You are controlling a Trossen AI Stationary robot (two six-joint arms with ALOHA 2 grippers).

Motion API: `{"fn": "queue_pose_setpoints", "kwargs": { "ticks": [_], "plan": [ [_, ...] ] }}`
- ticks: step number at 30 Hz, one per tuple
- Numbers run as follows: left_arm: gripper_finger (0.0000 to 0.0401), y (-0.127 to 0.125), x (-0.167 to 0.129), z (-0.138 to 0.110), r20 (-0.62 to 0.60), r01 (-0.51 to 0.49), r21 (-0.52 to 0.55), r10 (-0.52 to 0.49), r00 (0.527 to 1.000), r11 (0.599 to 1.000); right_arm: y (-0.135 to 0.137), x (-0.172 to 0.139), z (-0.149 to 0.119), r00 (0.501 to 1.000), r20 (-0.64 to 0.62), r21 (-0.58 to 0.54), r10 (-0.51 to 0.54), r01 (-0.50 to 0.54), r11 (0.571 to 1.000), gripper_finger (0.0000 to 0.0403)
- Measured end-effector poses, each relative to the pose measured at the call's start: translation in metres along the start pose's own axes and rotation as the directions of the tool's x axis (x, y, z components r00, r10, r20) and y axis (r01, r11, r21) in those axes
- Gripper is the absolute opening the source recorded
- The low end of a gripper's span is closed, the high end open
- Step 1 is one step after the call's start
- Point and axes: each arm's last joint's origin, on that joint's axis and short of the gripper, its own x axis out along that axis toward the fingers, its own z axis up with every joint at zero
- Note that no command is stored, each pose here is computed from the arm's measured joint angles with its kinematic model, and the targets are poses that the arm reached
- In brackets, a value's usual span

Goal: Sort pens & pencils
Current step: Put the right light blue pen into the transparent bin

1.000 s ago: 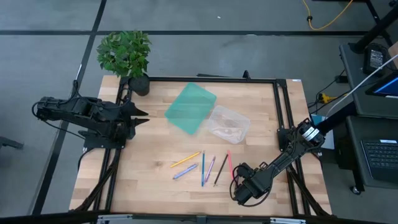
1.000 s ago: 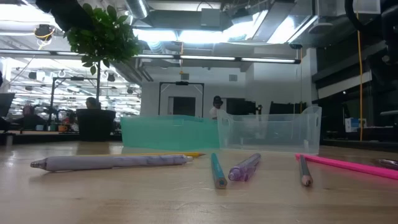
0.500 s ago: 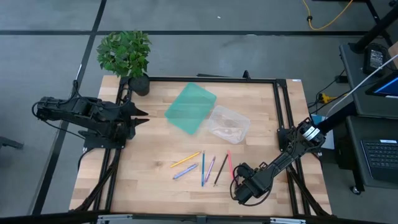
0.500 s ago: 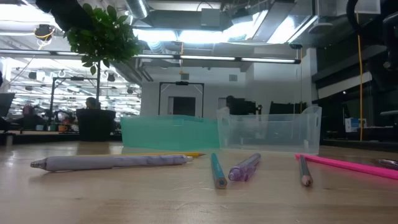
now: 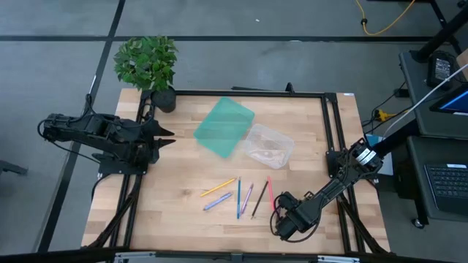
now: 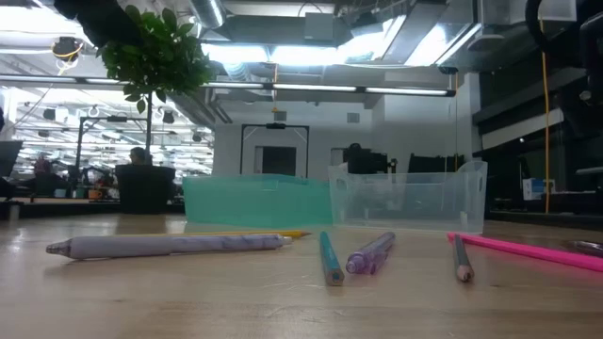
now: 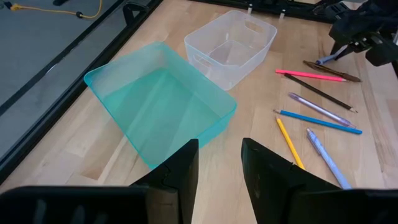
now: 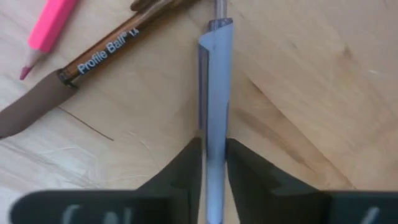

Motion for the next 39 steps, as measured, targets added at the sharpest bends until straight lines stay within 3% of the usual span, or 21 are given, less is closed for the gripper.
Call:
{"fn": "queue_pose_setpoints", "kwargs": {
  "ticks": [5,17,23,33,39],
  "plan": [
    [0.0115,0.0,0.0,0.0,0.0,0.0,0.0,0.0,1.0,1.0,0.0,0.0,0.0,1.0,0.0,-0.001,-0.003,0.003,1.0,0.0035],
    [0.0115,0.0,0.0,0.0,0.0,0.0,-0.001,0.0,1.0,1.0,-0.007,-0.003,0.0,0.999,-0.006,0.005,-0.035,0.035,0.999,0.003],
    [0.0115,0.0,0.0,0.0,0.0,0.0,-0.001,0.0,1.0,1.0,-0.011,-0.017,0.0,1.0,-0.006,0.033,0.005,-0.005,0.999,0.0029],
    [0.0115,0.0,0.0,0.0,0.0,0.001,-0.001,-0.001,1.0,1.0,-0.014,-0.077,0.007,0.993,0.067,0.055,0.096,-0.1,0.993,0.0027],
    [0.0115,0.0,0.0,0.0,0.0,0.0,-0.001,0.0,1.0,1.0,-0.016,-0.116,0.048,0.983,0.157,-0.006,0.1,-0.1,0.995,0.0027]
  ]
}}
